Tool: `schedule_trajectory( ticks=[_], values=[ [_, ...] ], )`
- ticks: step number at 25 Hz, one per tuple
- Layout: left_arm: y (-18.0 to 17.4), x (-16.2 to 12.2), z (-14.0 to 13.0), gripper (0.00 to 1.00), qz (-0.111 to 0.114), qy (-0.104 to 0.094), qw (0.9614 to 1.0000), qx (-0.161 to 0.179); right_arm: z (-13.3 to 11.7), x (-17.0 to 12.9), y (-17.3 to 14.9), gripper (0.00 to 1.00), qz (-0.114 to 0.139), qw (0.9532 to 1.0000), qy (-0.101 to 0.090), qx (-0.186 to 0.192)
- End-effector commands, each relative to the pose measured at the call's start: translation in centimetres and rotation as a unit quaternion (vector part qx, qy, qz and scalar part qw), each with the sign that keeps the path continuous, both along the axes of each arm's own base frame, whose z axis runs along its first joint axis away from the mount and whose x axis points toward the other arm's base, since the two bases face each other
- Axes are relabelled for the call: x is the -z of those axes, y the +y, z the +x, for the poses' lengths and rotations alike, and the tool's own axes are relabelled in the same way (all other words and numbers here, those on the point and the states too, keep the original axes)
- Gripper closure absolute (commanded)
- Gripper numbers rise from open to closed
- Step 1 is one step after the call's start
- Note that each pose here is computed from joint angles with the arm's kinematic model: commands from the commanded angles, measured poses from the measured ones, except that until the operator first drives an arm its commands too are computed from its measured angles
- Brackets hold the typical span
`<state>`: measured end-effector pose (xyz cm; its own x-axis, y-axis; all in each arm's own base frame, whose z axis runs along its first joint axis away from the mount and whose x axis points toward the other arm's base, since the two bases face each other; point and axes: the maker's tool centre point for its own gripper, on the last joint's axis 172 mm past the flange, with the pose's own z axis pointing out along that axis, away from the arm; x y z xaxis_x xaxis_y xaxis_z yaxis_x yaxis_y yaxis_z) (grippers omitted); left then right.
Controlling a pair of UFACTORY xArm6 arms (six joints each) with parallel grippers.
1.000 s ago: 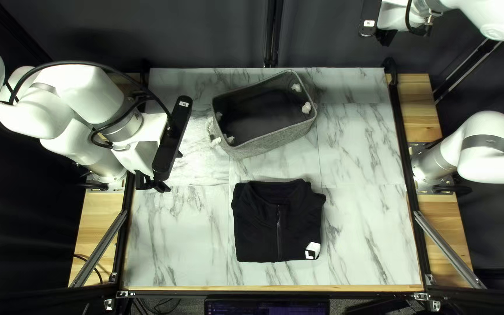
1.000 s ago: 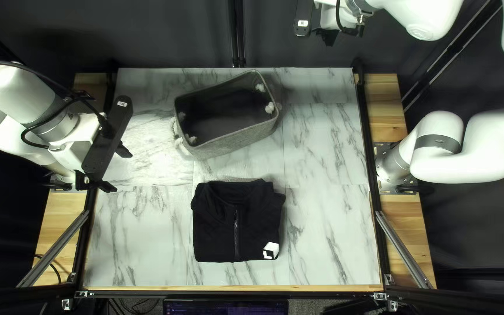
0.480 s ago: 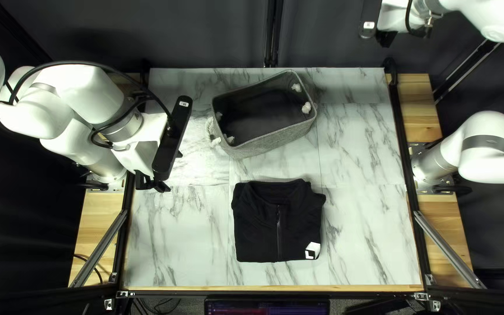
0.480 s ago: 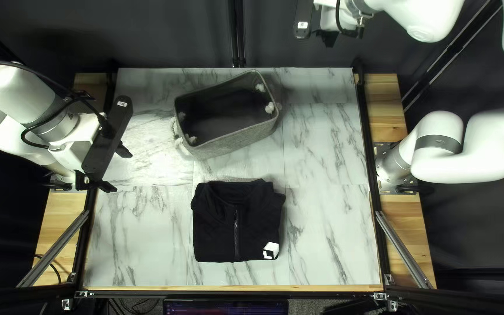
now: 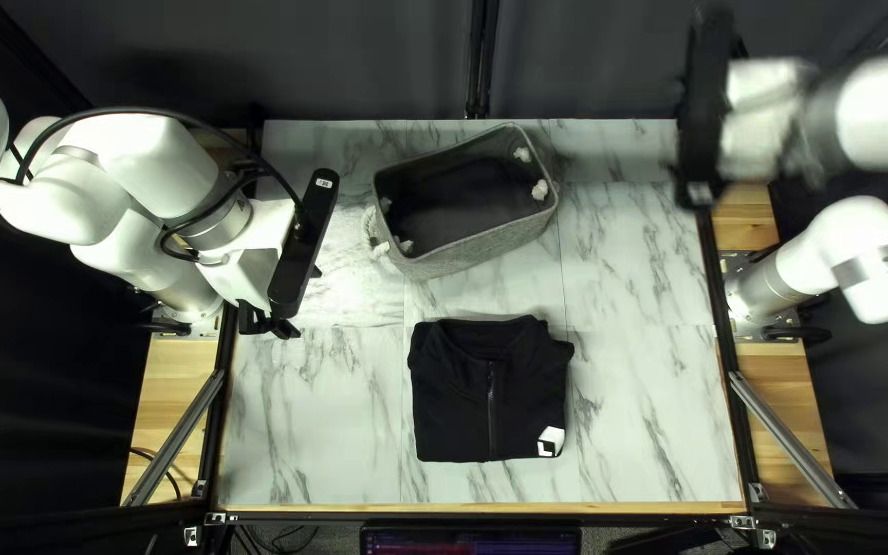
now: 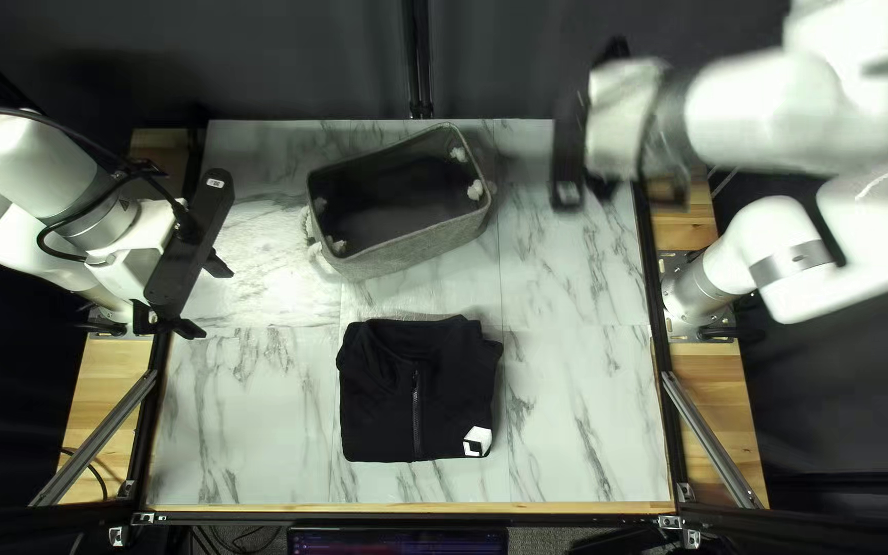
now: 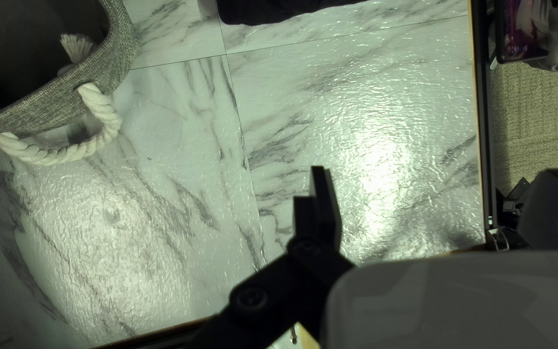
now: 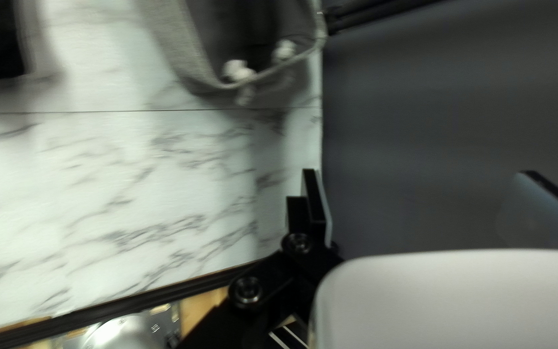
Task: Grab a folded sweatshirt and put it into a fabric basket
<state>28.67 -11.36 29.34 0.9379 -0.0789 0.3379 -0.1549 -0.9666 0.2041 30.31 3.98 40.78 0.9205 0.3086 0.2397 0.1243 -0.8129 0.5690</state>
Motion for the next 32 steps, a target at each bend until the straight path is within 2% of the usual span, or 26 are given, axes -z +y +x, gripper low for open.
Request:
schedule_trajectory(
  ticks=[1, 5, 7, 8, 9, 21, 23, 25, 27, 30, 31, 32],
  values=[
    [0.0, 0.0, 0.0, 0.0, 0.0, 0.0, 1.0, 0.0, 1.9, 1.9, 6.3, 0.0, -0.005, 0.9995, 0.019, -0.026],
    [0.0, 0.0, 0.0, 0.0, 0.0, 0.0, 1.0, 0.0, 3.6, 3.4, 8.2, 0.0, -0.014, 0.9972, 0.035, -0.065],
    [0.0, 0.0, 0.0, 0.0, 0.0, 0.0, 1.0, 0.0, 3.8, 4.0, 8.8, 0.0, -0.016, 0.9943, 0.043, -0.096],
    [0.0, 0.0, 0.0, 0.0, 0.0, 0.0, 1.0, 0.0, 3.8, 4.1, 9.4, 0.0, -0.012, 0.9903, 0.055, -0.127],
    [0.0, 0.0, 0.0, 0.0, 0.0, 0.0, 1.0, 0.0, 3.8, 4.1, 9.5, 0.0, -0.011, 0.9893, 0.058, -0.134],
    [0.0, 0.0, 0.0, 0.0, 0.0, 0.0, 1.0, 0.0, 3.8, 4.1, 9.5, 0.0, -0.011, 0.9893, 0.058, -0.134],
    [0.0, 0.0, 0.0, 0.0, 0.0, 0.0, 1.0, 0.0, 3.2, 2.5, 8.0, 0.0, -0.037, 0.991, 0.039, -0.123],
    [0.0, 0.0, 0.0, 0.0, 0.0, 0.0, 1.0, 0.0, 3.9, 2.1, 7.6, 0.0, -0.047, 0.9904, 0.029, -0.127],
    [0.0, 0.0, 0.0, 0.0, 0.0, 0.0, 1.0, 0.0, 5.0, 2.5, 7.5, 0.0, -0.057, 0.9888, 0.028, -0.135],
    [0.0, 0.0, 0.0, 0.0, 0.0, 0.0, 1.0, 0.0, 6.7, 3.8, 7.6, 0.0, -0.067, 0.9859, 0.037, -0.149],
    [0.0, 0.0, 0.0, 0.0, 0.0, 0.0, 1.0, 0.0, 7.3, 4.7, 8.3, 0.0, -0.076, 0.9805, 0.049, -0.175],
    [0.0, 0.0, 0.0, 0.0, 0.0, 0.0, 1.0, 0.0, 7.5, 5.1, 8.5, 0.0, -0.08, 0.9773, 0.055, -0.188]
  ],
)
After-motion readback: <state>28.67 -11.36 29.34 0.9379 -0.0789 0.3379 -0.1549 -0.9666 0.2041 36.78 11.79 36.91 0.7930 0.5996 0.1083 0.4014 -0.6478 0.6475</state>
